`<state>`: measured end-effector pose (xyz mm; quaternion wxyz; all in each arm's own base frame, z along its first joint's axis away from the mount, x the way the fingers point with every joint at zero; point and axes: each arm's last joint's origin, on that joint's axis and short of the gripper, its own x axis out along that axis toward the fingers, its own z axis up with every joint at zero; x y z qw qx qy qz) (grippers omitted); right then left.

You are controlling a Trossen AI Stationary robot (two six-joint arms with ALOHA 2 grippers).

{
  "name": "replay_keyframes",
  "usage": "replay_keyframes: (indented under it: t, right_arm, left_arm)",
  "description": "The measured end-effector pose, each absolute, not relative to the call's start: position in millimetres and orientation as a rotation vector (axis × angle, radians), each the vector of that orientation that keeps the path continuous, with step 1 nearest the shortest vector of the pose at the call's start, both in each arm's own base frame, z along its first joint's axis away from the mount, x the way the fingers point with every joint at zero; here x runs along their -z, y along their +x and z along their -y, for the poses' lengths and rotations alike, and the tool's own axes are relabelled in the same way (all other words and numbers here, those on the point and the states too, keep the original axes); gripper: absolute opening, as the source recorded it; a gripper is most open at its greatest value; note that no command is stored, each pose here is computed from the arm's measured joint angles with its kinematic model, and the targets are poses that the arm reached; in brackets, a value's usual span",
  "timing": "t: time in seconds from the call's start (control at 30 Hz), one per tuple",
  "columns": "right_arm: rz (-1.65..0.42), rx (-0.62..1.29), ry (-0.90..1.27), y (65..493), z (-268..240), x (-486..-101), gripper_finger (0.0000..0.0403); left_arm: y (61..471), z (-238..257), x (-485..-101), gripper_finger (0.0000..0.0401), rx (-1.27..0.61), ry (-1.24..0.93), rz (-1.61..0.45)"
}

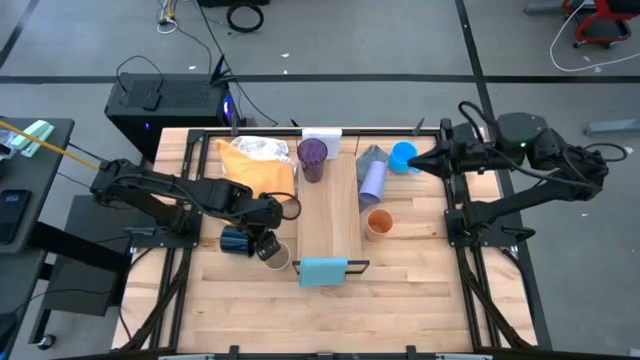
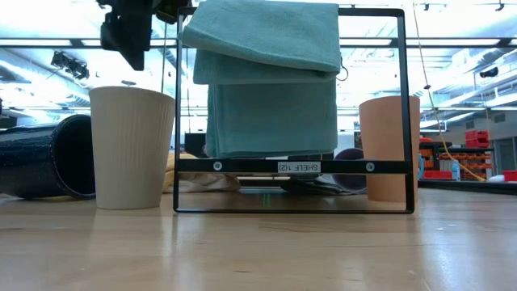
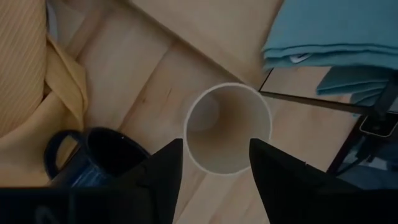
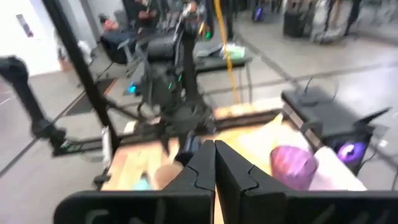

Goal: Stack small to large cups/mugs on shelf
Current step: Put the orange cup on the shelf

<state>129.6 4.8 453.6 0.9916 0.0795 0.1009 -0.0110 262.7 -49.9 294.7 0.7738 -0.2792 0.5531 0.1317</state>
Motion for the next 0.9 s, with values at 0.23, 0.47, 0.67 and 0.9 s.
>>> replay_keyframes:
  t: [0.23, 0.47, 0.67, 0.9]
  right_arm:
    - [-0.298, -0.034, 0.176, 141, -7, -443, 0.0009]
    - [-0.336, -0.069, 0.212, 145, -9, -440, 0.0009]
    - [-0.672, 0.001, 0.309, 146, -9, -410, 0.0009]
    - [-0.869, 0.024, 0.231, 175, -10, -387, 0.0038]
  left_arm:
    - [263, 49, -295, 0.0193, -0.277, -0.592, -1.199]
    - [263, 49, -295, 0.0198, -0.277, -0.590, -1.196]
    - [263, 48, -295, 0.0191, -0.293, -0.575, -1.186]
    - [264, 47, -295, 0.0196, -0.298, -0.547, -1.175]
